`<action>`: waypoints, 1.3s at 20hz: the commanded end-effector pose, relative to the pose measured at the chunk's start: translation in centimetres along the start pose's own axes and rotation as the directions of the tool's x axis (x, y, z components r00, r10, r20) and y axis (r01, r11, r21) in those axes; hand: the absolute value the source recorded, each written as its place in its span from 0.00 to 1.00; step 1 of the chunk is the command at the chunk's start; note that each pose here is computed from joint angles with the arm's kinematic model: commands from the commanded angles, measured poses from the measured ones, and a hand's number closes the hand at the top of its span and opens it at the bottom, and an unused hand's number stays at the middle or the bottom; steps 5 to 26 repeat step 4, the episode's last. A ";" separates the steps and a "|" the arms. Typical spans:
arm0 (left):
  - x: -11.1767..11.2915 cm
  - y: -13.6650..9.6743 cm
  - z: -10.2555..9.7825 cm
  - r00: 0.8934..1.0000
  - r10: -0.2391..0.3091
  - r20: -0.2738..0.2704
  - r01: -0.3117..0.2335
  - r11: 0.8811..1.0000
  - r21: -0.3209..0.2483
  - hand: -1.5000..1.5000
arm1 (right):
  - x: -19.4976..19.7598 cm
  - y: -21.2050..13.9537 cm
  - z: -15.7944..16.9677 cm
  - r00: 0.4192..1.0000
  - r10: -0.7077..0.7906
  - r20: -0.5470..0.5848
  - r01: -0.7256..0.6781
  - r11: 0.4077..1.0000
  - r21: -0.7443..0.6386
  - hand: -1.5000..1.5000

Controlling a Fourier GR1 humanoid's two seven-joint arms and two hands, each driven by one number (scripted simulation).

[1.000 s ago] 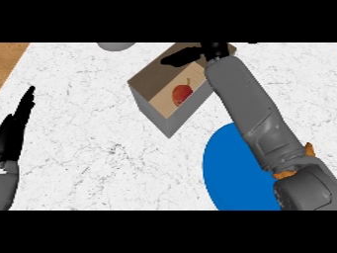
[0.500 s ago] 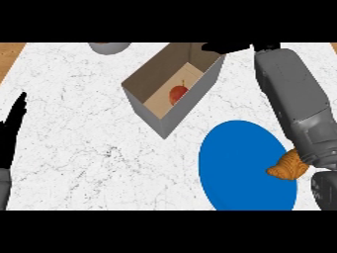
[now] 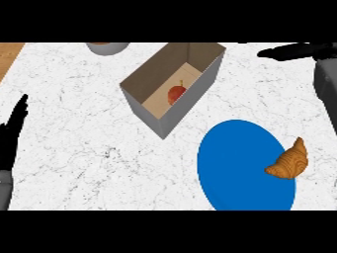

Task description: Pick the pear from the plate and place it in the cardboard box

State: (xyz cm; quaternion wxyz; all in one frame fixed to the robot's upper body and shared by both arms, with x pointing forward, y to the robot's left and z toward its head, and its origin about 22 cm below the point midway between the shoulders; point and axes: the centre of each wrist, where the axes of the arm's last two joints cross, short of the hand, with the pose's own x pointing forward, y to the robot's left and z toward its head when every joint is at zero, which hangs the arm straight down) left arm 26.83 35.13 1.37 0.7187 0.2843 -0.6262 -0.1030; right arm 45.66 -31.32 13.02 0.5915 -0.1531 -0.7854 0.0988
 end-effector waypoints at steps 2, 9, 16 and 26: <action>0.5 -0.4 1.2 1.000 -0.006 0.001 0.006 1.000 0.006 0.50 | -2.1 -6.3 2.3 0.999 0.031 -0.013 -0.030 0.997 0.065 0.00; 0.1 -1.1 0.0 1.000 0.000 0.012 0.000 1.000 -0.013 0.50 | -1.4 -8.3 2.2 0.996 0.087 -0.034 -0.084 0.992 0.095 0.00; 0.1 -1.1 0.0 1.000 0.000 0.012 0.000 1.000 -0.013 0.50 | -1.4 -8.3 2.2 0.996 0.087 -0.034 -0.084 0.992 0.095 0.00; 0.1 -1.1 0.0 1.000 0.000 0.012 0.000 1.000 -0.013 0.50 | -1.4 -8.3 2.2 0.996 0.087 -0.034 -0.084 0.992 0.095 0.00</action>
